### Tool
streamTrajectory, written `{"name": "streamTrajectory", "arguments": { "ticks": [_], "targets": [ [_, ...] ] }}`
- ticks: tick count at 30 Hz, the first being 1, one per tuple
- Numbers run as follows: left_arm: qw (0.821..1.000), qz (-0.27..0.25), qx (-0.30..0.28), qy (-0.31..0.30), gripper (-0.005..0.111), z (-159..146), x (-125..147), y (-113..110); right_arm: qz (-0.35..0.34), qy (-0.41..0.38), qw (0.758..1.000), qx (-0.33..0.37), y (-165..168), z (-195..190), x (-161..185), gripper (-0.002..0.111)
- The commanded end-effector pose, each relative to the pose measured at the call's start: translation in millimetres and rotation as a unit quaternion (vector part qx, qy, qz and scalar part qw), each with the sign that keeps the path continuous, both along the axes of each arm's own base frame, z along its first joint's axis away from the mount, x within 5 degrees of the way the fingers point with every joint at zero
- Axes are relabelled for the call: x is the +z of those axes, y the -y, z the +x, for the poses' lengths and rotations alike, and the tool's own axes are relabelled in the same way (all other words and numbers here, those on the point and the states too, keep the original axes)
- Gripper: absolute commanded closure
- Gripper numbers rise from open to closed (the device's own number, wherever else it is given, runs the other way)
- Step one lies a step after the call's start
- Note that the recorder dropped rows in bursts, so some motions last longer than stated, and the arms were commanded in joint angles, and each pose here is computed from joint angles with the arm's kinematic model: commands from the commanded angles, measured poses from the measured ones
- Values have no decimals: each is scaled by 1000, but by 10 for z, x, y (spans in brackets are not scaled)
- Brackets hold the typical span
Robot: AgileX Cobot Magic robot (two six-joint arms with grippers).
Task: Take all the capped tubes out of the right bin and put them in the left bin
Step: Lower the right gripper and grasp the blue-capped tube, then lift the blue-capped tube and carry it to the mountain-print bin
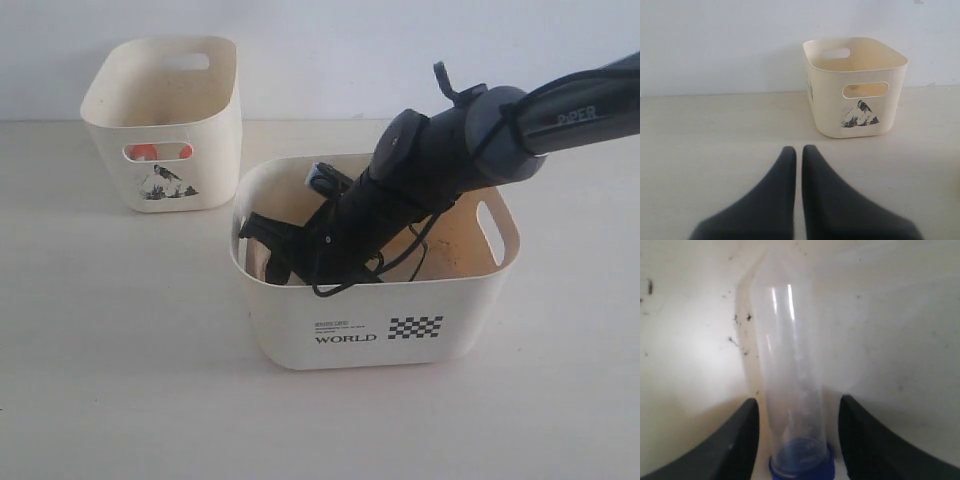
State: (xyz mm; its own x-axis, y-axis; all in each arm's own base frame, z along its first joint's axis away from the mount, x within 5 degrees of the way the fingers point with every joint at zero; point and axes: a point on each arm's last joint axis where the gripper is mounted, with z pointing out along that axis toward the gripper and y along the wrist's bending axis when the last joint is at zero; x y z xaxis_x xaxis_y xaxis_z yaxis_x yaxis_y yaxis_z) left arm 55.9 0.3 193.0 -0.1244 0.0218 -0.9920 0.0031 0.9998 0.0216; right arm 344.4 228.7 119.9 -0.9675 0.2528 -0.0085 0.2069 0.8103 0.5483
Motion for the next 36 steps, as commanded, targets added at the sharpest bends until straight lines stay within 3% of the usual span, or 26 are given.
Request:
{"name": "streamTrajectory", "arguments": {
  "ticks": [1,4,8,12,16,23,36],
  "targets": [
    [1000,-4,1,1,102,-1,11,-1,-10,-21,1000,11,2,-30,-118,60],
    [1000,-4,1,1,102,-1,11,-1,-13,-22,1000,8,8,-29,-122,61],
    [1000,-4,1,2,102,-1,13,-1,-20,-21,1000,5,19,-25,-128,74],
    [1000,-4,1,2,102,-1,13,-1,-28,-16,999,12,30,-24,-134,79],
    [1000,-4,1,2,102,-1,13,-1,-29,-18,999,15,37,-27,-135,108],
    [1000,-4,1,2,102,-1,13,-1,-31,-20,999,34,43,-57,-69,108],
    [1000,-4,1,2,102,-1,13,-1,-50,126,988,74,199,-148,936,108]
  ]
}}
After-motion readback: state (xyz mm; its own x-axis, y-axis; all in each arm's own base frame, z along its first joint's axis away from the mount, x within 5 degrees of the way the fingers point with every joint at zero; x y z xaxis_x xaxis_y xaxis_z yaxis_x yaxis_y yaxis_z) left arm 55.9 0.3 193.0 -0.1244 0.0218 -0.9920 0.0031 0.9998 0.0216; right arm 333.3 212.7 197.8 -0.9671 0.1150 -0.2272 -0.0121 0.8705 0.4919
